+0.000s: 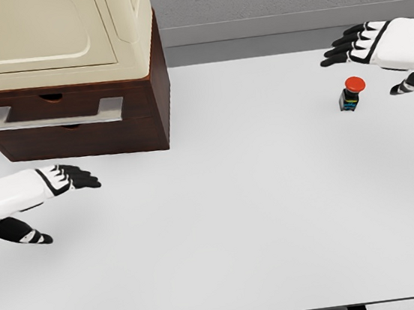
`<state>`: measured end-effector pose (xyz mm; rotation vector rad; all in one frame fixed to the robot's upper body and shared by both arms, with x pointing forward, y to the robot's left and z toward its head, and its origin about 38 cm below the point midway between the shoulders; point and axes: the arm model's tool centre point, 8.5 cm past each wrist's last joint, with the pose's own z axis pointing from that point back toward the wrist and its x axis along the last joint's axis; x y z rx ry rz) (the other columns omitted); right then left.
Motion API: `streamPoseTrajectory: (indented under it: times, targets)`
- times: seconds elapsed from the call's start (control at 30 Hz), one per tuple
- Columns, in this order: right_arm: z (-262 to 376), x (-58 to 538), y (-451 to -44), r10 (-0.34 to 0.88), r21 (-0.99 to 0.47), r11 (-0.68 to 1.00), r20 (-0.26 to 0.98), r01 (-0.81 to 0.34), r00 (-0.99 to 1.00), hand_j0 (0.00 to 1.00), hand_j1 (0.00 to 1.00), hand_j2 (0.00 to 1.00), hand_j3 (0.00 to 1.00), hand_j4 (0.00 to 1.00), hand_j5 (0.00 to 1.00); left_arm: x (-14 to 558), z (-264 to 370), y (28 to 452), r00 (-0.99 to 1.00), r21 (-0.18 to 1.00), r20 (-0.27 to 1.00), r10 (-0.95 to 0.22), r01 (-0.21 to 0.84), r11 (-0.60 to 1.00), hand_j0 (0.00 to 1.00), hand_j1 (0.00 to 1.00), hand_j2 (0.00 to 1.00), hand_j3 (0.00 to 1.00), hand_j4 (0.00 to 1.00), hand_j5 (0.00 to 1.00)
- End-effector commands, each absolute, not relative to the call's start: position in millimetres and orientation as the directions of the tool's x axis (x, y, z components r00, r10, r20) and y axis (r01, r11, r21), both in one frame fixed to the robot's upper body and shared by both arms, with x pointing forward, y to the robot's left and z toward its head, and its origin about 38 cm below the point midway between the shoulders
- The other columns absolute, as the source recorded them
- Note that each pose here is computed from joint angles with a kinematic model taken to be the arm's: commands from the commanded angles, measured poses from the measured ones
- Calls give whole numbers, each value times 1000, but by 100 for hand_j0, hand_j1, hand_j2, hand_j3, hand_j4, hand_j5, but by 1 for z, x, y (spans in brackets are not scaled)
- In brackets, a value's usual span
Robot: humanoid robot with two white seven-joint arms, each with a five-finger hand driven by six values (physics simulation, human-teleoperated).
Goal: Open the cabinet drawer with left arm, and place a switch into the drawer with right arm
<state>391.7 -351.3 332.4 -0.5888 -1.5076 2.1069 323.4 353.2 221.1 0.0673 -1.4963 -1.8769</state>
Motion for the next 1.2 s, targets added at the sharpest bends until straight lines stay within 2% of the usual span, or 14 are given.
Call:
streamPoseTrajectory:
  times: [0.0, 0.07, 0.2, 0.3, 0.37, 0.53, 0.63, 0.73, 0.9, 0.93, 1.0, 1.03, 1.07, 1.17]
  targets:
    - [333, 391, -350, 603, -953, -275, -65, -131, -795, 100, 100, 100, 100, 100, 100, 322, 211, 343, -737, 851, 415, -533, 522, -60, 100, 100, 100, 100, 100, 100]
    - [335, 392, -351, 606, -954, -269, -63, -130, -793, 100, 100, 100, 100, 100, 100, 323, 215, 344, -741, 854, 405, -535, 515, -66, 100, 100, 100, 100, 100, 100]
    - [327, 417, -409, 746, -951, -216, -14, -222, -666, 100, 100, 100, 100, 100, 100, 338, 253, 350, -767, 916, 333, -549, 400, -3, 100, 100, 100, 100, 100, 100]
    - [295, 426, -380, 704, -942, -206, 46, -266, -709, 100, 100, 100, 100, 100, 100, 342, 274, 358, -768, 943, 297, -567, 329, 48, 100, 100, 100, 100, 100, 100]
    - [279, 427, -375, 702, -917, -280, 6, -284, -712, 100, 100, 100, 100, 100, 100, 343, 285, 365, -761, 951, 290, -580, 295, 88, 100, 100, 100, 100, 100, 100]
    - [277, 437, -391, 745, -922, -242, 24, -303, -667, 100, 100, 100, 100, 100, 100, 342, 290, 368, -751, 945, 317, -579, 304, 123, 100, 100, 100, 100, 100, 100]
    - [261, 443, -385, 744, -914, -237, 48, -331, -666, 100, 100, 100, 100, 100, 100, 339, 325, 391, -715, 938, 333, -615, 317, 140, 100, 100, 100, 100, 100, 100]
    - [256, 453, -385, 760, -902, -287, -9, -323, -650, 100, 100, 100, 100, 100, 100, 339, 348, 398, -714, 955, 287, -638, 269, 127, 100, 100, 100, 100, 100, 100]
    - [251, 457, -381, 760, -904, -273, 6, -328, -650, 100, 100, 100, 100, 100, 100, 328, 328, 410, -648, 903, 374, -664, 416, 102, 100, 100, 100, 100, 100, 100]
    - [251, 457, -382, 761, -903, -277, 3, -329, -648, 100, 100, 100, 100, 100, 100, 325, 324, 408, -645, 872, 396, -654, 487, 48, 100, 100, 100, 100, 100, 100]
    - [252, 457, -379, 758, -904, -281, -2, -323, -652, 100, 100, 100, 100, 100, 100, 320, 319, 401, -638, 805, 476, -605, 593, 9, 100, 100, 100, 100, 100, 100]
    - [253, 458, -380, 759, -905, -278, -2, -321, -651, 100, 100, 100, 100, 100, 100, 321, 317, 393, -630, 771, 560, -539, 634, 59, 100, 100, 100, 100, 100, 100]
    - [252, 458, -379, 759, -906, -275, 1, -323, -651, 100, 100, 100, 100, 100, 100, 323, 323, 390, -613, 747, 628, -480, 648, 150, 100, 100, 100, 100, 100, 100]
    - [246, 465, -382, 776, -908, -239, 33, -343, -630, 100, 100, 100, 100, 100, 100, 337, 332, 366, -672, 751, 659, -338, 612, 247, 100, 100, 100, 100, 100, 100]
